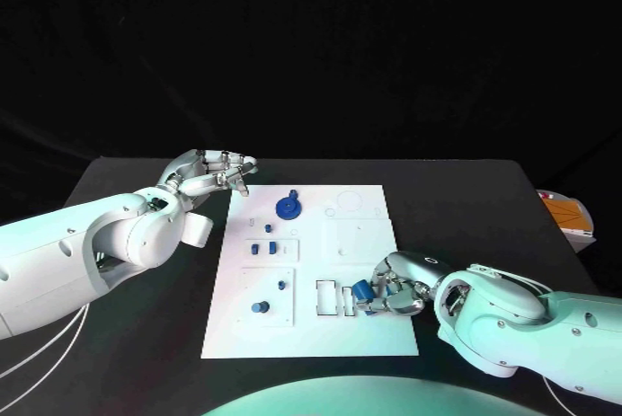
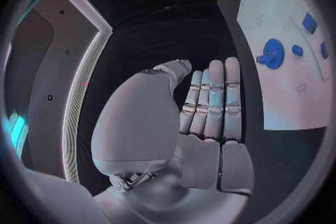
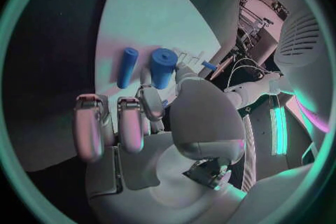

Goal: Assemble the parts on the task board

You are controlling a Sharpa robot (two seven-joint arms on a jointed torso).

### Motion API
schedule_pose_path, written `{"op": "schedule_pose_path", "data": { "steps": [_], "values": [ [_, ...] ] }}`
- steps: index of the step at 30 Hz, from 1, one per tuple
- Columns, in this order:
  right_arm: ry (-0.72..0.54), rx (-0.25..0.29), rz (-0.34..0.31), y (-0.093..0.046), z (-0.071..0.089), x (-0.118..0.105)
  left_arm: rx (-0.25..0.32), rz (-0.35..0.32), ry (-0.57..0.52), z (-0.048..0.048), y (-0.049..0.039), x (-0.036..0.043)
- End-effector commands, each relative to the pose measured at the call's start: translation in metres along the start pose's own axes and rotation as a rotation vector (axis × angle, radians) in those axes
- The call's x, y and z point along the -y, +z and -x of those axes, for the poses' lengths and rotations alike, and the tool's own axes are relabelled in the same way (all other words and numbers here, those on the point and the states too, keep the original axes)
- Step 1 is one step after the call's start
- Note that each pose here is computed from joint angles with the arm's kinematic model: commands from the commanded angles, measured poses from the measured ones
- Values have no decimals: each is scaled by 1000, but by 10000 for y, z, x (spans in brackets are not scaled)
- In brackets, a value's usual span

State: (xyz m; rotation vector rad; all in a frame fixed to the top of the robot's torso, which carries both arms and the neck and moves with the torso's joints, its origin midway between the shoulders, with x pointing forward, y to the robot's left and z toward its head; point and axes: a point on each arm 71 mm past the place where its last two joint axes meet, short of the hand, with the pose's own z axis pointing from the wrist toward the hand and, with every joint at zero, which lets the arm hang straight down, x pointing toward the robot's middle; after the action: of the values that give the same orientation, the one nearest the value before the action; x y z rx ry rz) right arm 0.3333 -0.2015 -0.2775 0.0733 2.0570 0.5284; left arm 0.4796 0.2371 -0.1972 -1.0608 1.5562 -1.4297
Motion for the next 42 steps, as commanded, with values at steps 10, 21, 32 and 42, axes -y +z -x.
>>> {"op": "schedule_pose_path", "data": {
  "steps": [10,21,32,42],
  "values": [
    [10,24,-19,1,-41,-24,-15,-3,-9,-22,-1,8],
    [123,98,-2,-91,54,-78,-15,-2,-9,-23,2,6],
    [181,94,32,-96,117,-194,-17,-1,-9,-30,7,2],
    [198,0,68,29,-10,-382,-23,-1,-11,-48,12,0]
  ]
}}
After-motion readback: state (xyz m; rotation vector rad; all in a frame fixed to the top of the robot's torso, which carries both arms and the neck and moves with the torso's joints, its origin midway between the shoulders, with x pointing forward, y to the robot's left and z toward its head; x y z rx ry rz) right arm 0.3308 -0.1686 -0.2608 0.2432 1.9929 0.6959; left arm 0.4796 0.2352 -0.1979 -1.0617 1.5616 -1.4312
